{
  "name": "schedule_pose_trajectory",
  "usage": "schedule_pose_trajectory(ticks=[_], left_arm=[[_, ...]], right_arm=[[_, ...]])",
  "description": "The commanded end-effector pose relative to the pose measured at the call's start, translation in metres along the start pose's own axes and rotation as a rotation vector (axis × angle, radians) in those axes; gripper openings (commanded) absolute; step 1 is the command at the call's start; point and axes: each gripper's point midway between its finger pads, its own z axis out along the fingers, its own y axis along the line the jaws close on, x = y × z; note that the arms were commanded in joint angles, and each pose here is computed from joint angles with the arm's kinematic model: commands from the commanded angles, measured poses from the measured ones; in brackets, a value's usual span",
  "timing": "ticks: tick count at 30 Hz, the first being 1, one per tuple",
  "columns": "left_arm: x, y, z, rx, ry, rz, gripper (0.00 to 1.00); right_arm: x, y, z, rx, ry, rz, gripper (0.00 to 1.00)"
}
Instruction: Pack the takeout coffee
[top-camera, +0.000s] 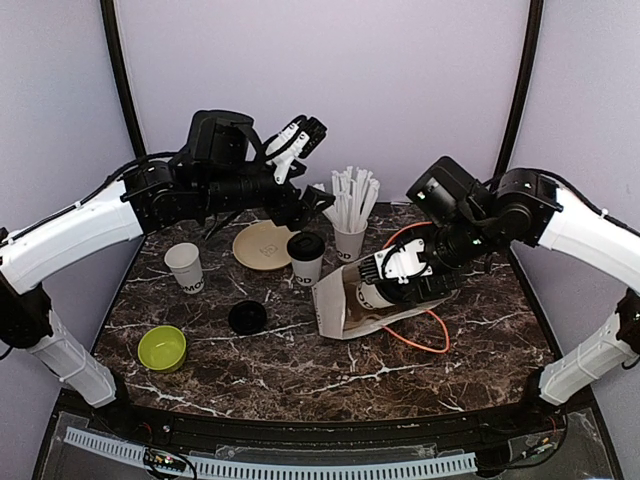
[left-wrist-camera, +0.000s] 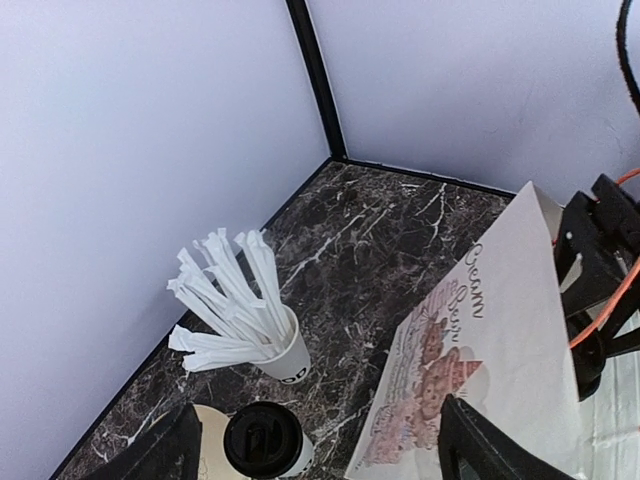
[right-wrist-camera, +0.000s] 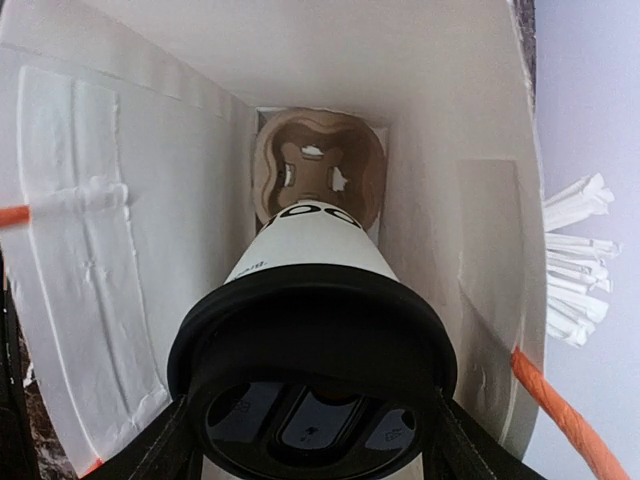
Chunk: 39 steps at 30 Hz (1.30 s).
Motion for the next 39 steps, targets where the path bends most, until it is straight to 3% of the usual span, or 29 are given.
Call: schedule_pose_trajectory(ticks=[1, 7, 17, 26, 39], left_arm=[[-0.001, 0.017, 0.011, -0.06, -0.026, -0.033, 0.84], [-0.008, 0.033, 0.019, -0.097, -0.033, -0.043, 0.84], [-0.013, 0.061, 0.02, -0.135, -0.044, -0.064, 0.85], [-0.003, 0.084, 0.007, -0.148, -0.059, -0.084, 0.85], [0.021, 0.083, 0.018, -0.104, -0.035, -0.083, 0.85]], right_arm=[[0.024, -0.005, -0.013, 0.099, 0.074, -0.004, 0.49], [0.032, 0.007, -0.008, 0.106, 0.094, 0.005, 0.49], [-0.025, 0.029, -0.006, 0.015, -0.032, -0.022, 0.5], [-0.081, -0.017, 0.007, 0.125, -0.119, 0.098, 0.48], [-0.06, 0.004, 0.008, 0.054, -0.057, 0.055, 0.49]])
